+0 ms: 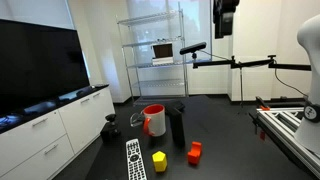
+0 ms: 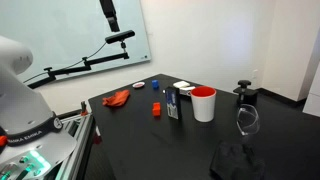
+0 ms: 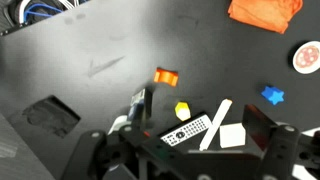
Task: Place the box on its side.
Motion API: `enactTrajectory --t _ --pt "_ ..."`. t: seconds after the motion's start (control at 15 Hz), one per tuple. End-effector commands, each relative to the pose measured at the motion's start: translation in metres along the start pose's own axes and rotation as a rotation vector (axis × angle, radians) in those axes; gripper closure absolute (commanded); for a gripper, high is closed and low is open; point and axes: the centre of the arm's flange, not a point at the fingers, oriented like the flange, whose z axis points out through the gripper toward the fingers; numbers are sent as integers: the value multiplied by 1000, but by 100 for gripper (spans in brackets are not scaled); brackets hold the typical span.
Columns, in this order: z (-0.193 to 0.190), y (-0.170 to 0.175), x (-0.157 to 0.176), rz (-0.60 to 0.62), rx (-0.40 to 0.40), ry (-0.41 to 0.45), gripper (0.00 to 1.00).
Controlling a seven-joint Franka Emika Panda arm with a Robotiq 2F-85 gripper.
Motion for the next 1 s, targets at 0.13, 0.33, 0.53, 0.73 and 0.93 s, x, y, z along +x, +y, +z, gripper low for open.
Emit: enactTrajectory --t 0.13,0.33,0.53,0.73,0.93 --pt "-28 -2 -1 -4 10 55 0" --pt "-26 -2 -1 -3 8 49 0" --pt "-26 2 6 3 5 80 0" --pt "-19 31 61 188 22 104 0" --pt "-1 74 105 355 53 116 0"
